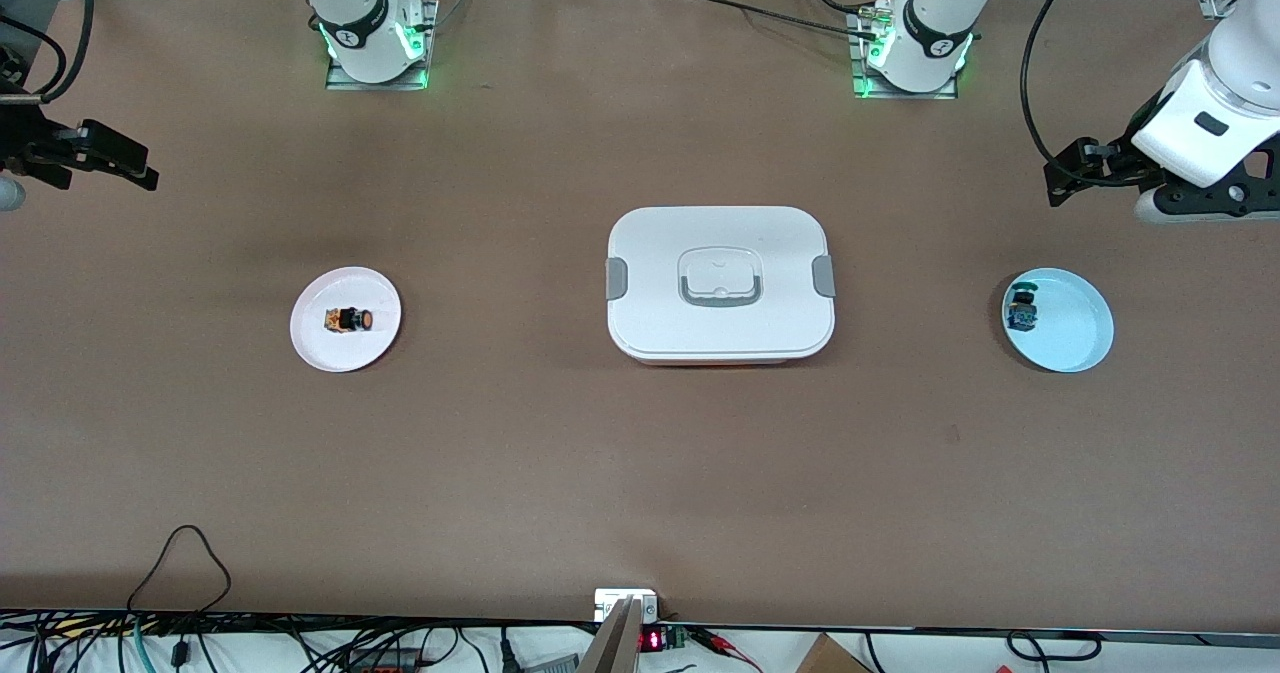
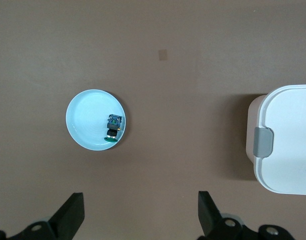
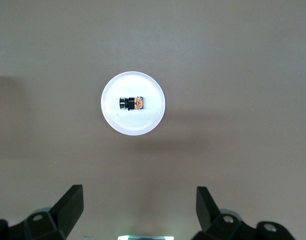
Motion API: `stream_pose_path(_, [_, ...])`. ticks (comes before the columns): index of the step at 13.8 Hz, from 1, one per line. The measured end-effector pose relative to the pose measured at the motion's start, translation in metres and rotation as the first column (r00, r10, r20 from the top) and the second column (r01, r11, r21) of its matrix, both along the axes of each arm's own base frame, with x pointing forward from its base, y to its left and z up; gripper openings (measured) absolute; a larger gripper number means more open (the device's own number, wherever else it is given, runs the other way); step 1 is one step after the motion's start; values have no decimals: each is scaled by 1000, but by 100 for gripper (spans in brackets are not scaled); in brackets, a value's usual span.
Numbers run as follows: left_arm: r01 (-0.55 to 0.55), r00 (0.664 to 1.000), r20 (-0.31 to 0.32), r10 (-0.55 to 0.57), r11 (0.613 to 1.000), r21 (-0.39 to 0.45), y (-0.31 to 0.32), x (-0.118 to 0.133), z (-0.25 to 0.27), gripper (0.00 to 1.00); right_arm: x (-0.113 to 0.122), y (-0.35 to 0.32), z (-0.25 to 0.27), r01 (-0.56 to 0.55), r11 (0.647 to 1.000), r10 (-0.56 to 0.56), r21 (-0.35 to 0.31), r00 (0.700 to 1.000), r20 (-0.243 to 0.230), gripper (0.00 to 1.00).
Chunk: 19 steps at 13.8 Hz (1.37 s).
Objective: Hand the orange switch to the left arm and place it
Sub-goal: 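Move the right gripper toward the orange switch on the white plate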
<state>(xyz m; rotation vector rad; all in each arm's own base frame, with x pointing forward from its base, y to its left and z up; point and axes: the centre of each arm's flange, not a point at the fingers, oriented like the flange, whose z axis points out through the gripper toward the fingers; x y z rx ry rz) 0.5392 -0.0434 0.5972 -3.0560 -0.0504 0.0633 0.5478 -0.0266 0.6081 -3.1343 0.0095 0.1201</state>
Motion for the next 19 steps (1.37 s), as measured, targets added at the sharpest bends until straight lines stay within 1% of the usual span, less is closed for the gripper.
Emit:
stream_pose_path(7, [0,1000,0,0,1000,0,0,0,0,100,0,3,0,-6,1000,6,0,1000,-2,100])
stream_pose_path(13, [0,1000,0,0,1000,0,0,0,0,100,6,4,-14,-11,1000,11,0,999,-32,100])
stream_pose_path(16, [0,1000,0,0,1000,0,0,0,0,100,15,7,-28,-15,1000,15,-2,999,-43,100])
stream_pose_path(19, [0,1000,0,0,1000,0,0,0,0,100,33,14,-49,-27,1000,27,-7,999,-21,100])
